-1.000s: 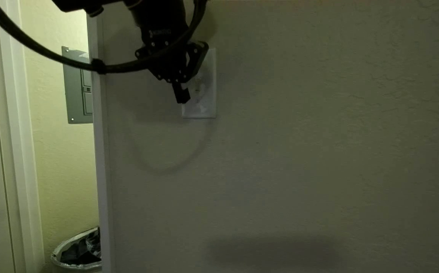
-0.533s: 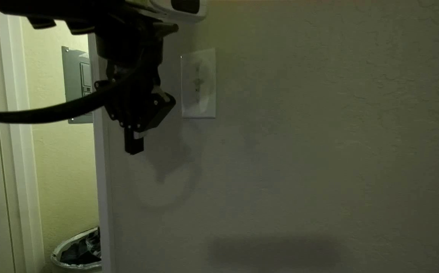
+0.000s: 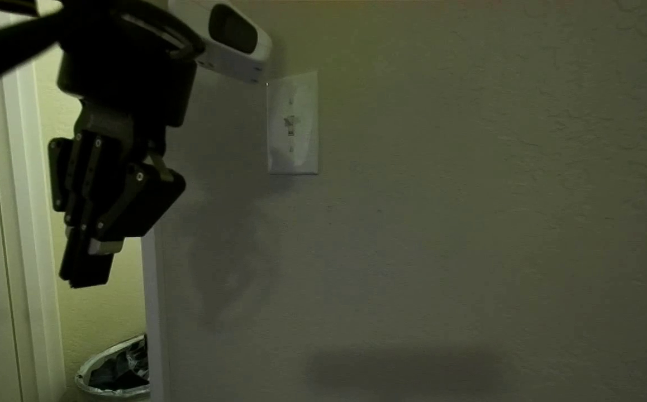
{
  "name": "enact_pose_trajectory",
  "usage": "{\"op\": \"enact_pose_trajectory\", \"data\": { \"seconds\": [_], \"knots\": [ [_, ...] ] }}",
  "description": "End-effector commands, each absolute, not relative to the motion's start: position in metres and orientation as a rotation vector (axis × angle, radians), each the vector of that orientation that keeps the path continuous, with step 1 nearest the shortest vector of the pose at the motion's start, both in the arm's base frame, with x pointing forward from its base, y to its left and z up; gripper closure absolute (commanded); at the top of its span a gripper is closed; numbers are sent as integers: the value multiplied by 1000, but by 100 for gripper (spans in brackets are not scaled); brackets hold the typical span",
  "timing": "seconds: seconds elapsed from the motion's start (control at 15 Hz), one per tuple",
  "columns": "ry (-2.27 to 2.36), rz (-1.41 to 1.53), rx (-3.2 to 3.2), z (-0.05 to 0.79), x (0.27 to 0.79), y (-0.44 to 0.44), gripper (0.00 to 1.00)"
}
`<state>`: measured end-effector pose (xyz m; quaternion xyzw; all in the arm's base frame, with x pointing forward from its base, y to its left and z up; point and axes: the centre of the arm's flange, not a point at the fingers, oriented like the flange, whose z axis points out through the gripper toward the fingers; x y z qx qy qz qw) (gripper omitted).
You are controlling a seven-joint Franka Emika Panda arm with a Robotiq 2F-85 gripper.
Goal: Turn on the light
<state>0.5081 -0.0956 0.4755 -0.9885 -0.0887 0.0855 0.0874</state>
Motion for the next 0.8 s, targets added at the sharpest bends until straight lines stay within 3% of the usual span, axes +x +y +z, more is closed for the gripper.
{"op": "enact_pose_trajectory", "data": {
  "seconds": [0.0,0.07,0.27,0.73],
  "knots": [
    [-241,290,-2946,481,485,-84,59],
    [-273,275,-2938,474,506,-92,76],
    [-275,276,-2937,475,504,-90,59],
    [-275,274,-2938,476,503,-90,59]
  ]
}}
